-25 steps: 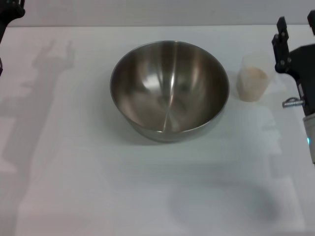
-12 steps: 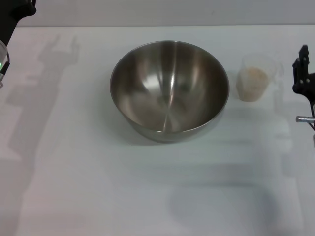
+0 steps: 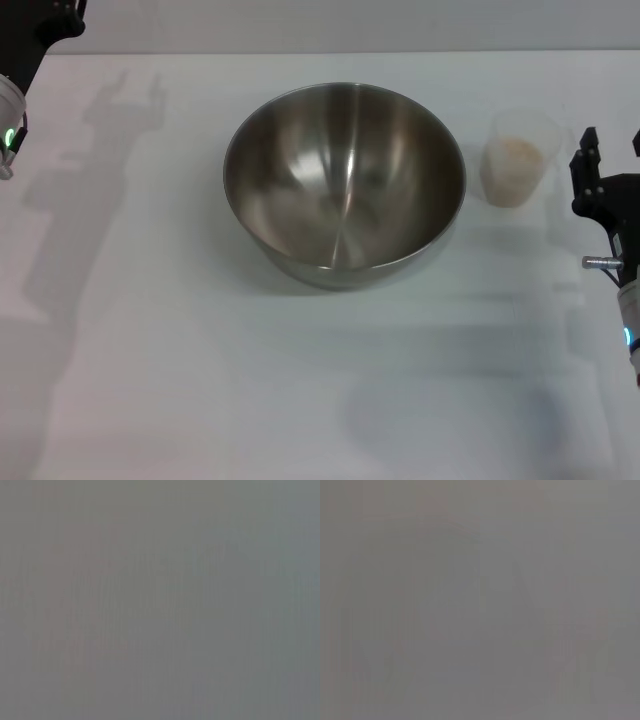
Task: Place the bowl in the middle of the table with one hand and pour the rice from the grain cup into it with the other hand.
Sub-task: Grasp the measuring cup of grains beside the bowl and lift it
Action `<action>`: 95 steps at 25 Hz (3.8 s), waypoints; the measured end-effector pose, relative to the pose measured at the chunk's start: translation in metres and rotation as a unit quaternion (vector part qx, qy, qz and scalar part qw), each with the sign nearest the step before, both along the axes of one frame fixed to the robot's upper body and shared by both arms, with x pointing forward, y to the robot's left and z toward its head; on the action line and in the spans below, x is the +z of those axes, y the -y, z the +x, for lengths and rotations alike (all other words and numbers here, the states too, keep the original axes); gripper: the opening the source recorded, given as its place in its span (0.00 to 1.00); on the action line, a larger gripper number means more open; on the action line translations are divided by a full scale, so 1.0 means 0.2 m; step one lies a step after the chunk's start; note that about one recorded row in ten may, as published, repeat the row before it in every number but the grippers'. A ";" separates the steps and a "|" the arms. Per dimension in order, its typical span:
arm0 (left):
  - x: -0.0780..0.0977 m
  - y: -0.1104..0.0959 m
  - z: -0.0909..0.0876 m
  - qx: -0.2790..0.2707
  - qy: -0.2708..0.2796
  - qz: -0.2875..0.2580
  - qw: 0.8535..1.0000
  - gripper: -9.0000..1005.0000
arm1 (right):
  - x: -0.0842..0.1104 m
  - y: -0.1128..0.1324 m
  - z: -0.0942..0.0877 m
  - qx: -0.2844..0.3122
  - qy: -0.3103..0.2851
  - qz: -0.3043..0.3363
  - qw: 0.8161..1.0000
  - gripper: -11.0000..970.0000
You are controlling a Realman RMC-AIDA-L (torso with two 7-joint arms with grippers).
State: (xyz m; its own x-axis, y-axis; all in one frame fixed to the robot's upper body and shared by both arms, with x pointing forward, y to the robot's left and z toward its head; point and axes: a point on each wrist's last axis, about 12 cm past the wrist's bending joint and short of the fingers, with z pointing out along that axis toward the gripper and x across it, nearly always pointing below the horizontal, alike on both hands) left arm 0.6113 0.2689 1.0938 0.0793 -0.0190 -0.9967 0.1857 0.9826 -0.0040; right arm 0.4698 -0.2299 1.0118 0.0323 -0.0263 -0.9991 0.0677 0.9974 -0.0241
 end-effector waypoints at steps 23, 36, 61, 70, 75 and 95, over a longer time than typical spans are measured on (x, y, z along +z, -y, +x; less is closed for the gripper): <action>-0.02 0.01 0.02 -0.002 -0.011 0.008 1.000 0.45 | -0.08 0.07 -0.06 -0.019 -0.046 0.015 0.999 0.55; -0.02 0.01 0.01 -0.002 -0.010 0.007 1.000 0.45 | -0.09 0.11 -0.01 -0.011 -0.048 0.008 0.999 0.55; -0.02 0.00 0.02 0.000 -0.010 0.007 1.000 0.45 | -0.10 0.11 0.07 0.018 -0.068 -0.007 0.998 0.56; -0.01 -0.01 0.03 0.008 -0.005 0.002 1.000 0.45 | -0.09 0.11 0.09 0.021 -0.065 -0.011 0.998 0.55; 0.00 -0.01 0.03 0.008 -0.003 0.001 1.000 0.45 | -0.10 0.11 0.10 0.023 -0.071 -0.014 0.997 0.55; 0.02 0.00 0.05 0.006 0.005 0.021 1.000 0.45 | -0.09 0.11 0.15 0.032 -0.075 -0.015 0.997 0.54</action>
